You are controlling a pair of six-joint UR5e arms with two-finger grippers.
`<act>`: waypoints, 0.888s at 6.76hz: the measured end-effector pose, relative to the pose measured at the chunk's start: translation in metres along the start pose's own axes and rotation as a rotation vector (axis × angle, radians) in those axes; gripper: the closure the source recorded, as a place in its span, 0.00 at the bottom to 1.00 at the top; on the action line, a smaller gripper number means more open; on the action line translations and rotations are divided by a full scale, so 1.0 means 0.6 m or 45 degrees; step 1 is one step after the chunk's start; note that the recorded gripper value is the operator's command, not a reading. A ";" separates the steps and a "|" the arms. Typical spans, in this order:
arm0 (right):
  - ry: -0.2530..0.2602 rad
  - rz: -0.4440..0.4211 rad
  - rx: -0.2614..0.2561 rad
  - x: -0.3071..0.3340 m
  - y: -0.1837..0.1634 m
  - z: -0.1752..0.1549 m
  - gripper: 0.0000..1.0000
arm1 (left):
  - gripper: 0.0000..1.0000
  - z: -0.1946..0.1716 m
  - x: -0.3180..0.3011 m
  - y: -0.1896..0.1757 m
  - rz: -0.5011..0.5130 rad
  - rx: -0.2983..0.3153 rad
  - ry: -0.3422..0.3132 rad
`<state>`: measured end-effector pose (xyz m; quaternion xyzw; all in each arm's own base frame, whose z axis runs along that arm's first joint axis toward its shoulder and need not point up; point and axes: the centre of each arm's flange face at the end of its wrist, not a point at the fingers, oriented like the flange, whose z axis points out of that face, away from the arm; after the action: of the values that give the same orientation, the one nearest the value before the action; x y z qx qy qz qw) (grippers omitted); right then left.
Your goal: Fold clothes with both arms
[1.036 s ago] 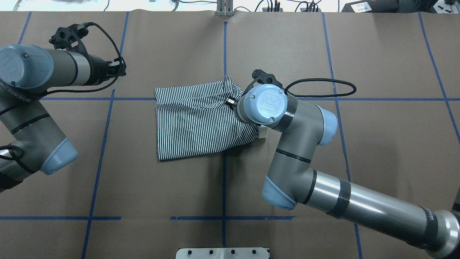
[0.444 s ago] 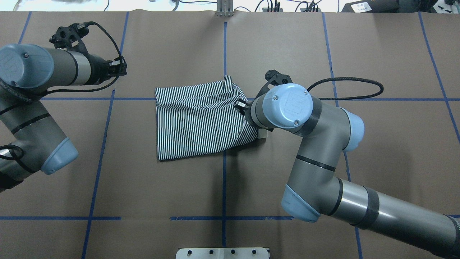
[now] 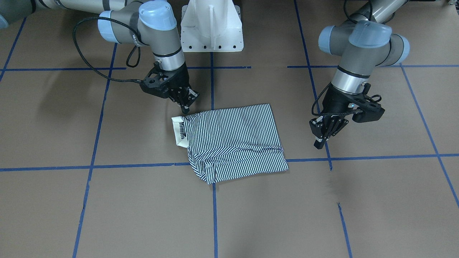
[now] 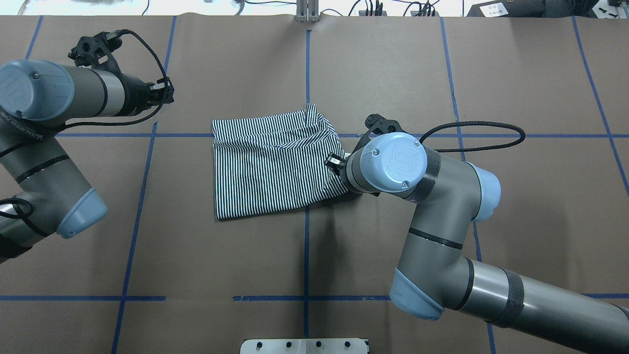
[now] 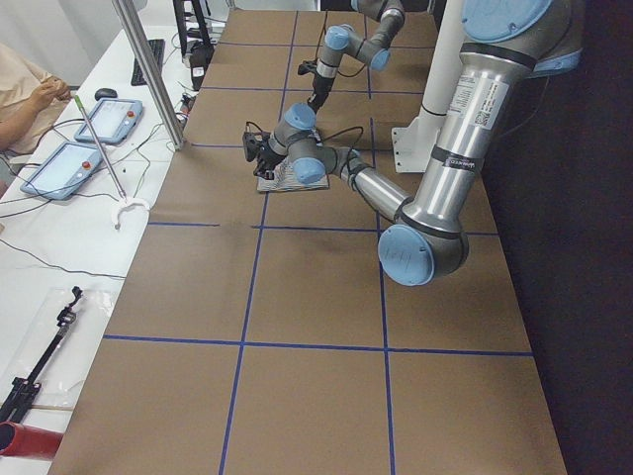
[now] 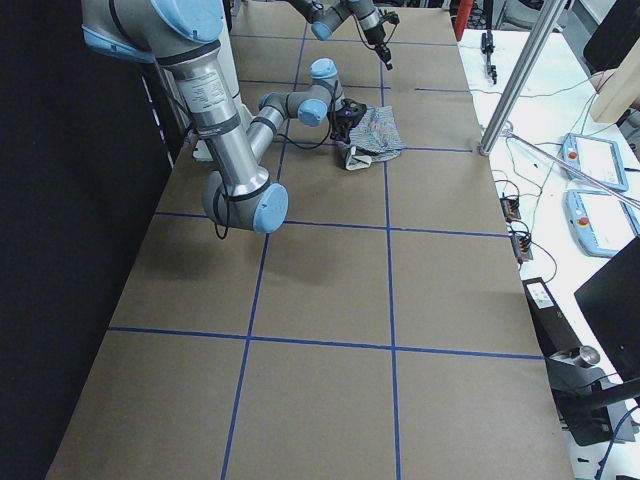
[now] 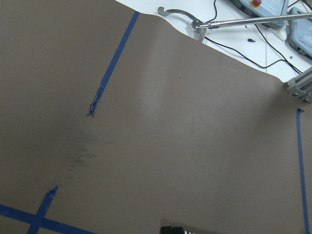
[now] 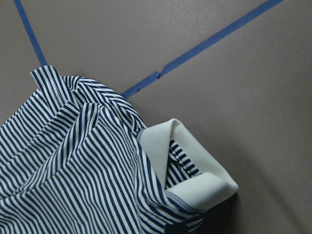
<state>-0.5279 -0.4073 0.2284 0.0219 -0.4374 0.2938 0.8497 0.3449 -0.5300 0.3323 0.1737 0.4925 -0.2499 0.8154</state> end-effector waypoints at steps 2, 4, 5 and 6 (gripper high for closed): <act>0.021 0.001 0.024 -0.007 -0.017 0.021 1.00 | 1.00 0.001 -0.002 0.001 0.000 -0.001 -0.003; 0.044 -0.001 0.043 -0.026 -0.030 0.046 1.00 | 1.00 0.002 -0.003 0.001 0.000 -0.001 -0.005; 0.056 -0.001 0.047 -0.030 -0.032 0.055 1.00 | 1.00 0.002 -0.004 0.001 -0.001 -0.001 -0.005; 0.065 -0.001 0.048 -0.030 -0.034 0.062 1.00 | 1.00 0.002 -0.005 0.001 -0.001 -0.001 -0.007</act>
<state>-0.5526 -0.4435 0.2422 0.0308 -0.4100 0.3021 0.8601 0.3449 -0.5296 0.3354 0.1726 0.4904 -0.2504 0.8167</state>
